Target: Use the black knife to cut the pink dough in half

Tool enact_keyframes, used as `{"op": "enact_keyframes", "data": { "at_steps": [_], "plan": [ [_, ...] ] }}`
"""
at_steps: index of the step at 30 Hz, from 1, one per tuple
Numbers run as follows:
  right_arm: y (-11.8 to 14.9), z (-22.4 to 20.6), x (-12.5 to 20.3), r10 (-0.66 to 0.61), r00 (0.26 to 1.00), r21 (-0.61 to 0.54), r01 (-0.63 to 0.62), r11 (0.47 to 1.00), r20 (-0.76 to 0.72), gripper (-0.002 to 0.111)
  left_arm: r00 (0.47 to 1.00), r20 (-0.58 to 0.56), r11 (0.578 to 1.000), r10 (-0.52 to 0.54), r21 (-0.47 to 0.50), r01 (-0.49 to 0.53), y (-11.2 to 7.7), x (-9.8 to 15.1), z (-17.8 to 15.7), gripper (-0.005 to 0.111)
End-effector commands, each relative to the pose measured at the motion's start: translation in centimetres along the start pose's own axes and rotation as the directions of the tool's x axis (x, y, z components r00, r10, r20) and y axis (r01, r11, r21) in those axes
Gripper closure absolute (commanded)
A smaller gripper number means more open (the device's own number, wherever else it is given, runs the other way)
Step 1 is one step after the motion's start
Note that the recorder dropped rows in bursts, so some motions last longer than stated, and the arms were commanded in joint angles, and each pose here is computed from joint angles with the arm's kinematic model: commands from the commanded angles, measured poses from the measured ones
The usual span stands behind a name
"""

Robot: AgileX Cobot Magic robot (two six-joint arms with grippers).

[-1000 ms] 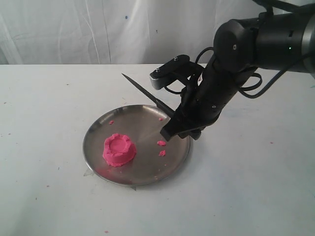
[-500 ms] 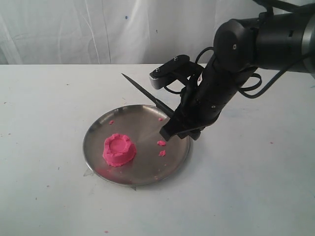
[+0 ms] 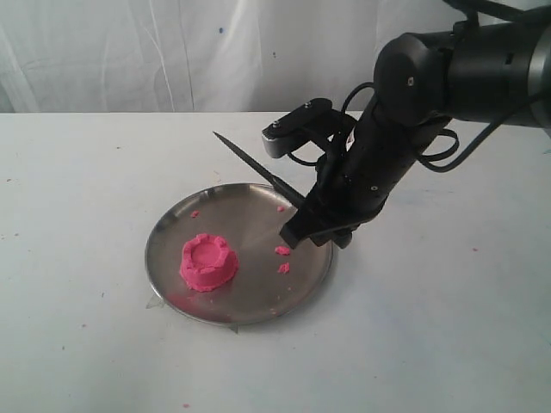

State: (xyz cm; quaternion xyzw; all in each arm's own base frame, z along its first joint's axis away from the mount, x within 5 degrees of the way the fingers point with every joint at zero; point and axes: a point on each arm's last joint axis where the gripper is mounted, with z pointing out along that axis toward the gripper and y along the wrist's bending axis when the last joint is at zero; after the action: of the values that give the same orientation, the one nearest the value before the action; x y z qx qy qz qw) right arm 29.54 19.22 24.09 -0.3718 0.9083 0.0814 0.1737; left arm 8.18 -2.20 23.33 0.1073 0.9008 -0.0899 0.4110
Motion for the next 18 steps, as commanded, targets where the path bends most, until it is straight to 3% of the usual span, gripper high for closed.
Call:
{"op": "enact_keyframes", "data": {
  "at_steps": [1, 4, 6, 9, 12, 15, 18],
  "plan": [
    [0.4, -0.4, 0.3, -0.065, 0.997, -0.019, 0.064, 0.998, -0.029, 0.108, 0.980, 0.151, 0.936, 0.132, 0.308, -0.173, -2.5, -2.4, 1.0, 0.107],
    [0.9, -0.3, 0.3, -0.079, 0.996, -0.023, 0.078, 0.997, -0.032, 0.108, 0.922, 0.299, 0.852, 0.246, 0.387, -0.352, -3.5, -3.7, 1.9, 0.107],
    [1.3, -0.3, 0.2, -0.089, 0.996, -0.029, 0.088, 0.996, -0.031, 0.108, 0.900, 0.340, 0.825, 0.272, 0.399, -0.400, -3.7, -4.2, 2.8, 0.107],
    [2.3, -0.2, 0.2, -0.106, 0.994, -0.052, 0.104, 0.993, -0.038, 0.108, 0.916, 0.350, 0.861, 0.195, 0.387, -0.331, -3.3, -5.2, 4.7, 0.107],
    [3.2, -0.2, 0.2, -0.164, 0.985, -0.068, 0.161, 0.985, -0.044, 0.108, 0.909, 0.370, 0.889, 0.190, 0.328, -0.319, -2.5, -6.4, 6.9, 0.107],
    [3.4, -0.2, 0.0, -0.168, 0.985, -0.065, 0.166, 0.984, -0.029, 0.108, 0.854, 0.405, 0.847, 0.326, 0.276, -0.454, -2.2, -7.5, 8.4, 0.107],
    [3.4, -0.1, 0.1, -0.169, 0.985, -0.065, 0.167, 0.984, -0.036, 0.108, 0.843, 0.408, 0.836, 0.350, 0.269, -0.477, -2.0, -9.0, 9.6, 0.107]
  ]
}}
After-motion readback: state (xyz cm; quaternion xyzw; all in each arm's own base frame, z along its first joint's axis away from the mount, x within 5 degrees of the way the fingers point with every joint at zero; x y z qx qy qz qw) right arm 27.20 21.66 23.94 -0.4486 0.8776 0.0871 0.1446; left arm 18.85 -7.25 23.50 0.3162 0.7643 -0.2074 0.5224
